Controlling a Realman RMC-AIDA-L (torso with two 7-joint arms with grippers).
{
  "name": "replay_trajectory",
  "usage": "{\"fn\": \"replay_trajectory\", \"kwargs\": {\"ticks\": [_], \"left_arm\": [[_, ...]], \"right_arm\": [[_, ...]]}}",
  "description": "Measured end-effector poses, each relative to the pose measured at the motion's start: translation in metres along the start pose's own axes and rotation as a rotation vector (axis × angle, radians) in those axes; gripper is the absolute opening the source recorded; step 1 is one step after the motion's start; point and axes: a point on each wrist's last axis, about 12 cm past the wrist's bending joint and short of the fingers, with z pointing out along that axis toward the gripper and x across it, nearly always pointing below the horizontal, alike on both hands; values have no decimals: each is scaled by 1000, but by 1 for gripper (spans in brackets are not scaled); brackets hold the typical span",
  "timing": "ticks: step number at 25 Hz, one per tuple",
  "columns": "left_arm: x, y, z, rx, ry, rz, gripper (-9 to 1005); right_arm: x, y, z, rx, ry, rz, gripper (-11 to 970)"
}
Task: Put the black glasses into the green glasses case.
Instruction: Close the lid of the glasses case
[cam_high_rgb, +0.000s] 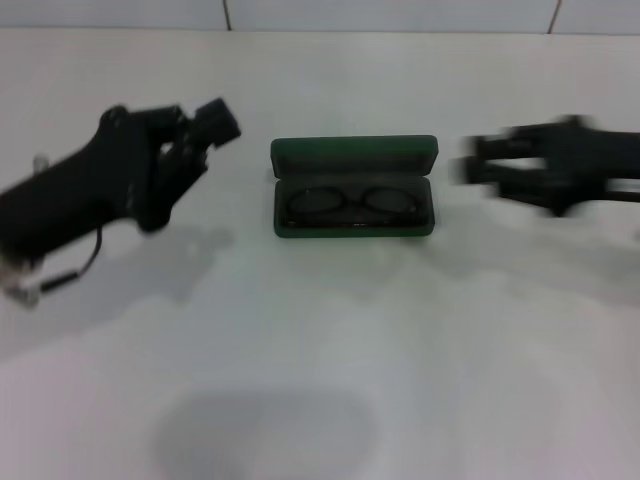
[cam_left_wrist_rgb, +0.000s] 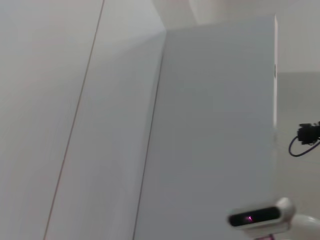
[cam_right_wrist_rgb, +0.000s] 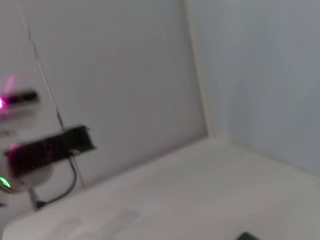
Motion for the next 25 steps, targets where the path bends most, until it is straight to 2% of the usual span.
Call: {"fn": "replay_trajectory", "kwargs": {"ticks": [5, 7, 9, 12, 14, 18, 21, 25], "left_arm": [[-28, 39, 32, 11, 153, 2, 41], [-37, 53, 45, 6, 215, 10, 41], [-47, 66, 58, 0, 288, 22, 42], [-58, 83, 79, -4, 436, 62, 43], [-59, 88, 87, -7, 483, 70, 45], [-49, 104, 135, -8, 742, 72, 66], [-33, 105, 156, -12, 870, 123, 95], [-13, 100, 170, -15, 924, 155, 154]], "right_arm": [[46, -3, -83, 85, -94, 119, 296], [61, -1, -103, 126, -131, 156, 300], [71, 0, -115, 158, -176, 182, 303], [79, -1, -113, 161, -210, 199, 307], [84, -1, -108, 148, -220, 205, 310], [88, 2, -107, 125, -233, 209, 316], [92, 2, -103, 119, -232, 213, 320], [98, 1, -99, 117, -237, 227, 327]]}}
